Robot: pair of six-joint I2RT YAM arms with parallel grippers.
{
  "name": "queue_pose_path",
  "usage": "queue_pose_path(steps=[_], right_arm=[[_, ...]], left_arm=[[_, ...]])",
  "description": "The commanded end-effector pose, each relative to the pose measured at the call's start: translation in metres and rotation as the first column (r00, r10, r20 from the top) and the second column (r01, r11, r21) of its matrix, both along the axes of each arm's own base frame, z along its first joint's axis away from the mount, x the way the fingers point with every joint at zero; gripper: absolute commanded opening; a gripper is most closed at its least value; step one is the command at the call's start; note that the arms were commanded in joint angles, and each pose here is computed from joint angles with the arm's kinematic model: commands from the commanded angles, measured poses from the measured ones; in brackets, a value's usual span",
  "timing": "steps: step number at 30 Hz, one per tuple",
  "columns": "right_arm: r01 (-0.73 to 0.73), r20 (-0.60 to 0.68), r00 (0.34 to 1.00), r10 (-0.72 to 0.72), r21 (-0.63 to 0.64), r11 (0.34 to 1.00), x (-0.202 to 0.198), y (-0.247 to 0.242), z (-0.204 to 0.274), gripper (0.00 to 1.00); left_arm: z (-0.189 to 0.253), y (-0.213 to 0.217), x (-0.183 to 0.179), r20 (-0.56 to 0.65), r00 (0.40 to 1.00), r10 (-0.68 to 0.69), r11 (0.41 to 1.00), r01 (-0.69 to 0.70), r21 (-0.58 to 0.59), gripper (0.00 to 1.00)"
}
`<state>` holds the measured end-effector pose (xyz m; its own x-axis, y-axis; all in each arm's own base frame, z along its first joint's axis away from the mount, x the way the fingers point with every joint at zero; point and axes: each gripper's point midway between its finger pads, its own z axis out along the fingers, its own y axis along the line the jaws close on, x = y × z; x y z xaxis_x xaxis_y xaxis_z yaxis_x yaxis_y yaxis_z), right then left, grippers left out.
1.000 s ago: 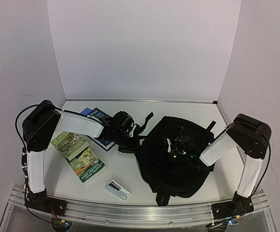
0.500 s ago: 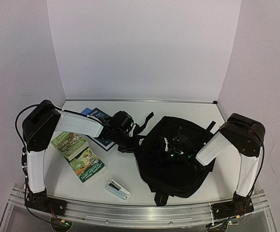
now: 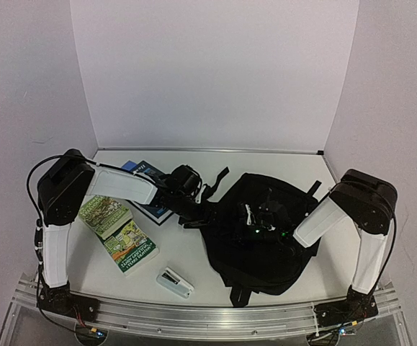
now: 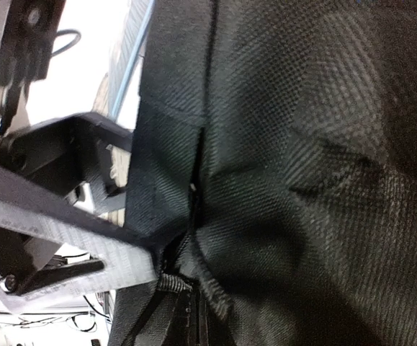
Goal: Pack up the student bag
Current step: Unzip the student bag at the center of the board.
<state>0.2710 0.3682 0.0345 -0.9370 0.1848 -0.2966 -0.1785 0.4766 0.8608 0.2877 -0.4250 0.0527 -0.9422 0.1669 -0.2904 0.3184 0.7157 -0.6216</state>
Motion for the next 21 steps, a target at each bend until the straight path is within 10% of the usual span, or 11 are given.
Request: queue_pose_path(steps=[1,10,21], right_arm=[[-0.024,0.068,0.997,0.020,0.068,0.997,0.000,0.005,0.031,0.00],[-0.059,0.086,0.995,0.050,0.097,0.994,-0.013,0.008,0.050,0.00],[-0.099,0.075,0.993,0.094,0.063,0.993,-0.047,0.015,0.074,0.00]], left_arm=[[0.006,-0.020,0.007,0.022,0.998,-0.051,0.998,0.052,-0.046,0.67],[0.006,-0.025,0.020,0.060,0.998,-0.023,0.999,0.025,-0.041,0.03],[0.013,-0.019,0.042,0.097,0.995,0.040,0.997,-0.033,-0.068,0.00]])
